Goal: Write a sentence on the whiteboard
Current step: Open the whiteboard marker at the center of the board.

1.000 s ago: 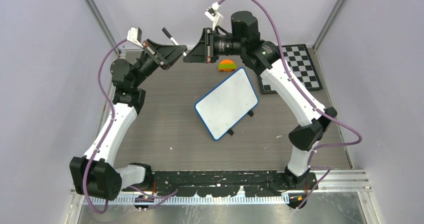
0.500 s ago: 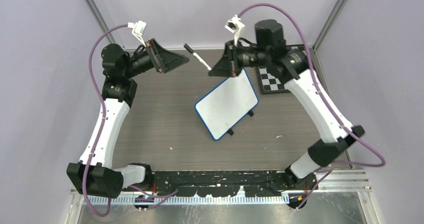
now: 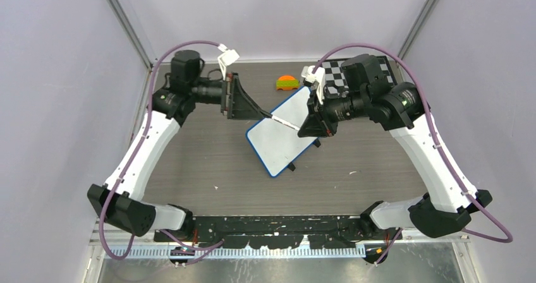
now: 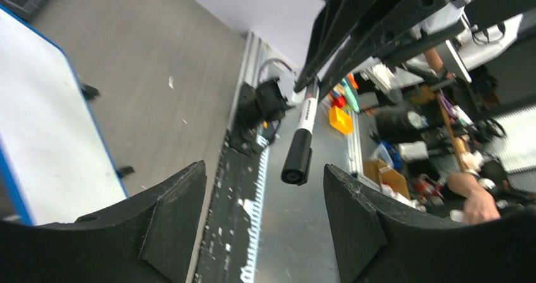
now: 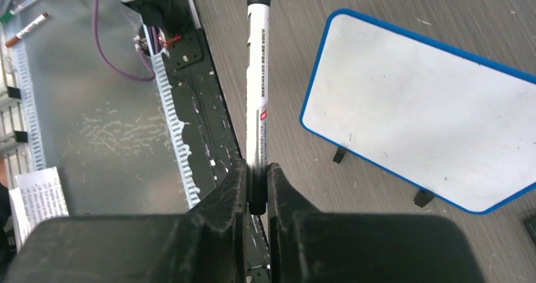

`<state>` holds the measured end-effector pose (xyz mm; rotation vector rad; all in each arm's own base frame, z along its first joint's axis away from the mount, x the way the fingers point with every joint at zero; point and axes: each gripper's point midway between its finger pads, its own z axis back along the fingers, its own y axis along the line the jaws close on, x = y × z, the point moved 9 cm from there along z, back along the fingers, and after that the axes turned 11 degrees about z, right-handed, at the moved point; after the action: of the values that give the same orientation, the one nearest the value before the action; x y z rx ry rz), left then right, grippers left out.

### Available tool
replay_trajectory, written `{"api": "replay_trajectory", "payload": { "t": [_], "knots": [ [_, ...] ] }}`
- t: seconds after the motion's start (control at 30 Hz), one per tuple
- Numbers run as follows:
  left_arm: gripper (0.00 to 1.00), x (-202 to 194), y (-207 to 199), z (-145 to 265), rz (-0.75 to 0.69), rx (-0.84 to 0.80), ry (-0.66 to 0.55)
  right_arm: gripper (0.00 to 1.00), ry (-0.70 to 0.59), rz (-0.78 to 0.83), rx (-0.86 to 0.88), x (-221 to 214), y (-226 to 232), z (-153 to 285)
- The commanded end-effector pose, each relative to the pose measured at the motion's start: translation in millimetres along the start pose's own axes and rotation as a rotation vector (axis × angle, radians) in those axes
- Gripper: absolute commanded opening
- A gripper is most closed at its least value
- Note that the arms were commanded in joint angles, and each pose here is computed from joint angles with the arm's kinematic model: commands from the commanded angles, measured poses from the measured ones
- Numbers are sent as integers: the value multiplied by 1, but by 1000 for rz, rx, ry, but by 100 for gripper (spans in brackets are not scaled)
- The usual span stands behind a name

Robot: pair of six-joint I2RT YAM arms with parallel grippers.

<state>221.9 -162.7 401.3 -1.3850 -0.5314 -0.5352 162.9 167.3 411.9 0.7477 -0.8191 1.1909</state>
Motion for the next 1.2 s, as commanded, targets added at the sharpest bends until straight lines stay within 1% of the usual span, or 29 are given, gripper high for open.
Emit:
{"api": "replay_trajectory", "payload": {
  "t": [0.0,0.23,0.4,0.5,0.7,0.83,0.87,0.9,0.93,1.0,1.03,1.1,1.17],
  "knots": [
    [69,-14,-13,-9,17,-48,99,0,62,86,-9,-11,4,9],
    [61,-19,-6,-25,76,-104,159,0,95,115,-7,-16,4,9],
    [54,-26,-1,-39,145,-127,200,0,110,135,-46,-18,0,7],
    [45,-24,3,-44,187,-155,201,0,113,138,-38,-18,1,7],
    [26,-27,4,-52,201,-181,231,0,115,146,-36,-18,2,6],
    [3,-30,7,-53,214,-181,239,0,115,151,-34,-17,2,6],
    [0,-31,7,-54,216,-180,239,0,112,148,-40,-17,1,6],
    [0,-31,7,-53,213,-181,239,4,105,139,-59,-15,0,5],
    [0,-32,7,-53,203,-179,231,15,95,127,-78,-12,-2,5],
    [0,-32,6,-50,171,-185,216,48,69,107,-117,-6,-4,6],
    [0,-31,6,-48,158,-184,201,60,49,92,-143,-2,-6,6],
    [0,-28,6,-41,155,-182,157,73,-17,46,-187,6,-13,9],
    [0,-19,7,-32,142,-184,81,77,-107,-41,-203,16,-25,9]
  ]
}}
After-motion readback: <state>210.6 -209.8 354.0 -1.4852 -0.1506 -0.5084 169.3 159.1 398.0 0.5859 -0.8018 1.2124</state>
